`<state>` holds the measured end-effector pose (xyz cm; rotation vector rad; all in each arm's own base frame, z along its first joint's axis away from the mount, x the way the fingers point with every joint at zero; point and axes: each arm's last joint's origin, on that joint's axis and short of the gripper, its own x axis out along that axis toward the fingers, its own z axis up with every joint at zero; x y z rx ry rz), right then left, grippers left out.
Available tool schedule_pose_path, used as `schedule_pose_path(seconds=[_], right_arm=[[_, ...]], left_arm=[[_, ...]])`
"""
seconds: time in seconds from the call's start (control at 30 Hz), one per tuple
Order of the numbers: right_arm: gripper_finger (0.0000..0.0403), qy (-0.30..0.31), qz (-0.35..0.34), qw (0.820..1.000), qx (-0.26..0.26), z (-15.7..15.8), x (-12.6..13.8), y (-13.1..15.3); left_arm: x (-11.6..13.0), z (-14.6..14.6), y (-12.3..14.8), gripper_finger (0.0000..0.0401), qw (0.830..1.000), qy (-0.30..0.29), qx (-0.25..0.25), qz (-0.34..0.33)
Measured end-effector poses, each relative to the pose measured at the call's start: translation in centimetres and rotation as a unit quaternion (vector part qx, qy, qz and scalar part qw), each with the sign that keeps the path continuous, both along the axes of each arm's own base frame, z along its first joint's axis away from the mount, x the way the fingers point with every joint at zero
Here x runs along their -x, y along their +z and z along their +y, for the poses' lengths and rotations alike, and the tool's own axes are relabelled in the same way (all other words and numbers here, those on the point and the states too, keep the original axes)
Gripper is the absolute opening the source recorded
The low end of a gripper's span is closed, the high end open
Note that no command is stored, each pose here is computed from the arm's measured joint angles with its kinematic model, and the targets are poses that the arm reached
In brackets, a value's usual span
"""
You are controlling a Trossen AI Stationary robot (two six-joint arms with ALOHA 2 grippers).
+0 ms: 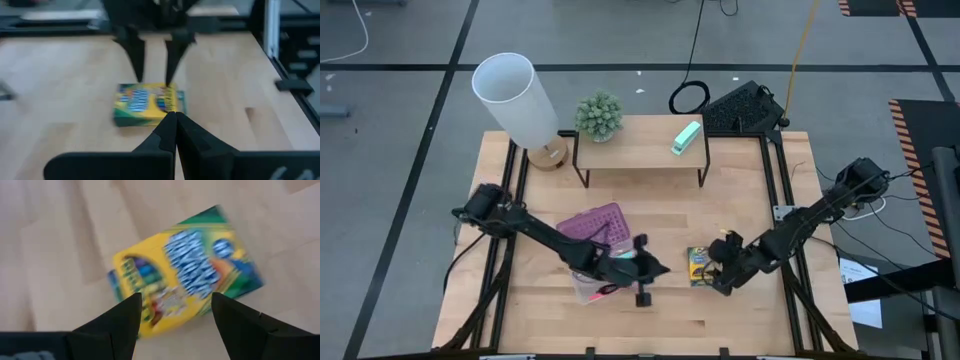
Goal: Pack school essentials
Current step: Put the yellow box into the transparent box
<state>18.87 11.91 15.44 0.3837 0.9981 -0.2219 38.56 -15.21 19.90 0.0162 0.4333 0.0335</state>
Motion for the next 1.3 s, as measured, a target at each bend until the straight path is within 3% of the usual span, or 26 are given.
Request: schedule_pose_path(seconds=[0.13, 0.3, 0.43, 0.7, 0.93, 1.3], right_arm=[[0.0233, 0.027, 0.001, 1.000, 0.002, 1.0, 0.7, 0.0], [0.0233, 0.051, -0.003, 0.998, 0.024, 1.7, 1.4, 0.0], [0.0233, 0.078, 0.012, 0.995, 0.059, 1.8, 2.1, -0.2], [0.0233, 0.104, 0.026, 0.991, 0.079, 1.5, 3.0, -1.4], [0.0233, 0.108, 0.003, 0.992, 0.060, 0.7, 3.8, -3.6], [0.0233, 0.126, -0.101, 0.987, 0.018, 0.6, 3.7, -4.7]], left_arm=[[-3.2, -0.7, -1.6, 0.0008, 0.998, -0.030, -0.020, 0.047], [-7.1, -0.7, -3.2, 0.0008, 0.993, -0.027, -0.036, 0.107], [-9.0, 0.0, -4.3, 0.0008, 0.987, -0.009, -0.040, 0.156], [-10.3, 2.3, -5.7, 0.0008, 0.982, -0.020, 0.010, 0.186], [-10.8, 4.5, -5.8, 0.0008, 0.983, -0.001, -0.007, 0.185], [-11.6, 8.0, -5.6, 0.0008, 0.984, 0.024, -0.002, 0.177]])
